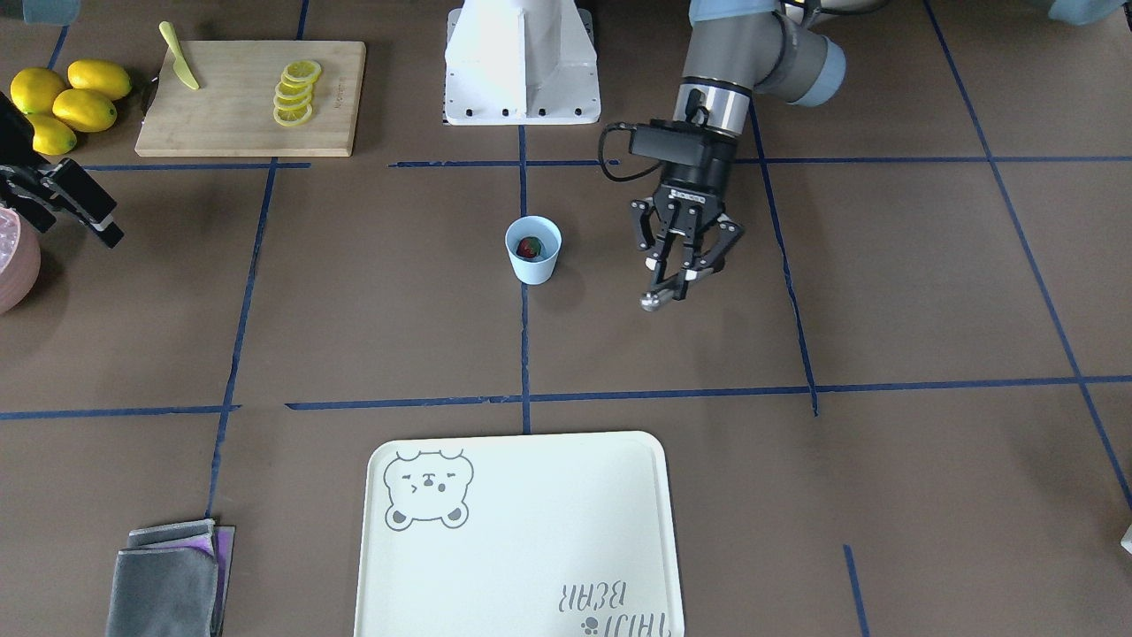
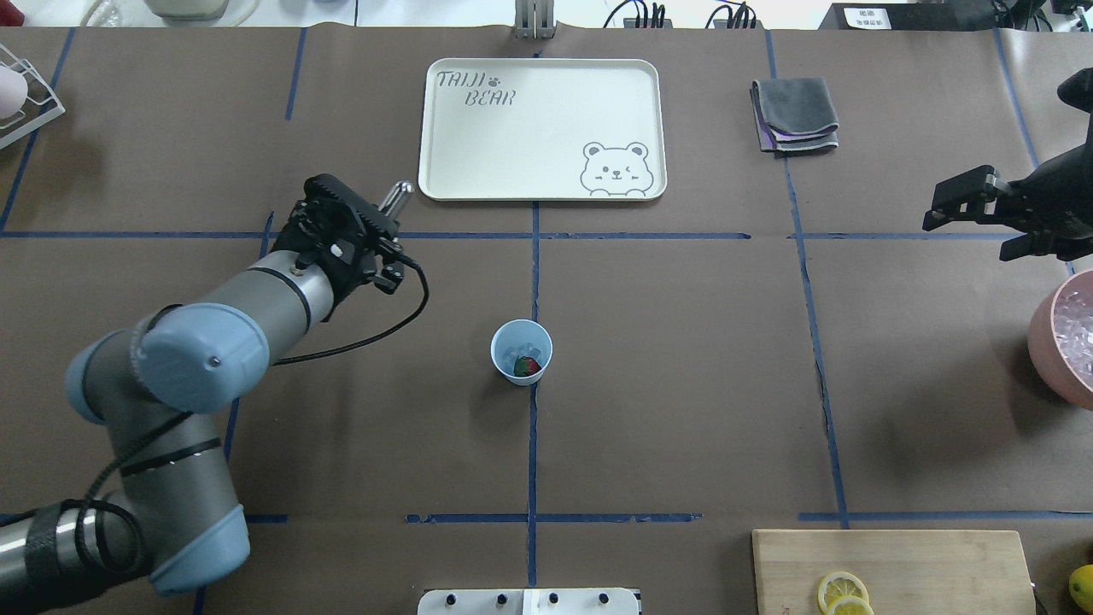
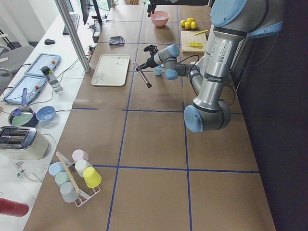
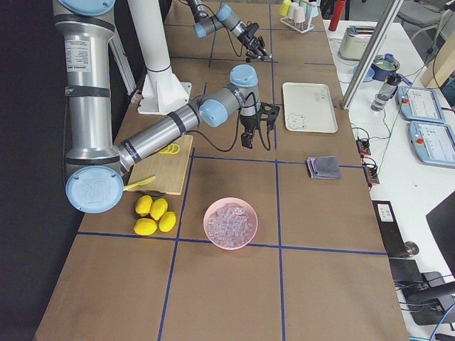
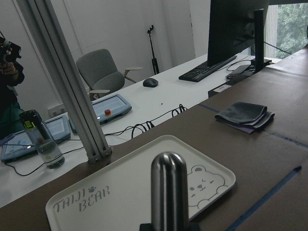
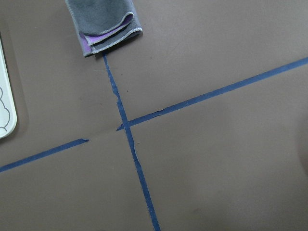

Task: Mash ice and strawberries in cup
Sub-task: 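Lift the muddler out of the cup and carry it back with the left gripper, then set the muddler down on the table and open the left gripper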

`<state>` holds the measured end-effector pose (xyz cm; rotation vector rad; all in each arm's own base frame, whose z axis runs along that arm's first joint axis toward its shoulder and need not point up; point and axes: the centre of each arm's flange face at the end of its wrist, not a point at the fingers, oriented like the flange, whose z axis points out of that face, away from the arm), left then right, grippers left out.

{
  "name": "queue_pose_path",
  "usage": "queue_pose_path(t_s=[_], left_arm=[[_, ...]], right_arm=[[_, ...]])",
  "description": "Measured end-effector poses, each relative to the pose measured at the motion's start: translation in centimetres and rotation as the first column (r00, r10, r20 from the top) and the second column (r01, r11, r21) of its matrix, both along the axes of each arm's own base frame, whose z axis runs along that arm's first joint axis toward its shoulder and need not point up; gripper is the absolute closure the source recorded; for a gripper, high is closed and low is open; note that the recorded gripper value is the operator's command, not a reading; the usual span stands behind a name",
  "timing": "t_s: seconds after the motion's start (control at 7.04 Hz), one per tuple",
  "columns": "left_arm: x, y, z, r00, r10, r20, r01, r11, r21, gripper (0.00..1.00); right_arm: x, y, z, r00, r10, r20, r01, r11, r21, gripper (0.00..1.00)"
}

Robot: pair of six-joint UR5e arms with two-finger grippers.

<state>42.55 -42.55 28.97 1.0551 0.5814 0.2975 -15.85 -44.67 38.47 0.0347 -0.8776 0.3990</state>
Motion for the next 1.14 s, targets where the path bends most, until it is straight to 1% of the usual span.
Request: queue_pose_path(t_s=[0.14,0.28,0.43,0.57,0.71,0.85,0.99,1.14], left_arm=[[-3.7,-1.8,4.4,0.998,-0.002,0.063,0.007,0.997,-0.072,1.0],[-7.6,-3.5,8.5,0.993,-0.012,0.115,0.029,0.989,-0.143,1.0],[-11.2,-5.0,11.9,0.989,-0.015,0.146,0.047,0.974,-0.22,1.0],[-14.7,-6.8,14.9,0.987,-0.007,0.162,0.059,0.945,-0.322,1.0],[-18.0,-8.2,17.8,0.987,0.012,0.161,0.063,0.889,-0.454,1.0],[-20.2,-9.1,20.8,0.988,0.033,0.148,0.059,0.815,-0.577,1.0],[-21.6,-9.6,24.3,0.991,0.051,0.125,0.048,0.735,-0.677,1.0],[-23.1,-10.0,27.9,0.993,0.06,0.098,0.035,0.658,-0.752,1.0]], right_arm=[[0.0,0.0,0.1,1.0,0.0,-0.001,0.0,1.0,-0.002,0.0],[0.0,0.0,0.2,1.0,0.001,-0.003,-0.001,1.0,-0.004,0.0],[0.0,0.0,0.3,1.0,0.001,-0.003,-0.001,1.0,-0.005,0.0],[0.0,0.0,0.3,1.0,0.001,-0.004,-0.001,1.0,-0.007,0.0],[0.0,0.0,0.4,1.0,0.001,-0.005,-0.001,1.0,-0.008,0.0],[0.0,0.0,0.4,1.0,0.001,-0.005,-0.001,1.0,-0.008,0.0],[0.0,0.0,0.4,1.0,0.001,-0.005,-0.001,1.0,-0.008,0.0],[0.0,0.0,0.3,1.0,0.001,-0.004,-0.001,1.0,-0.006,0.0]])
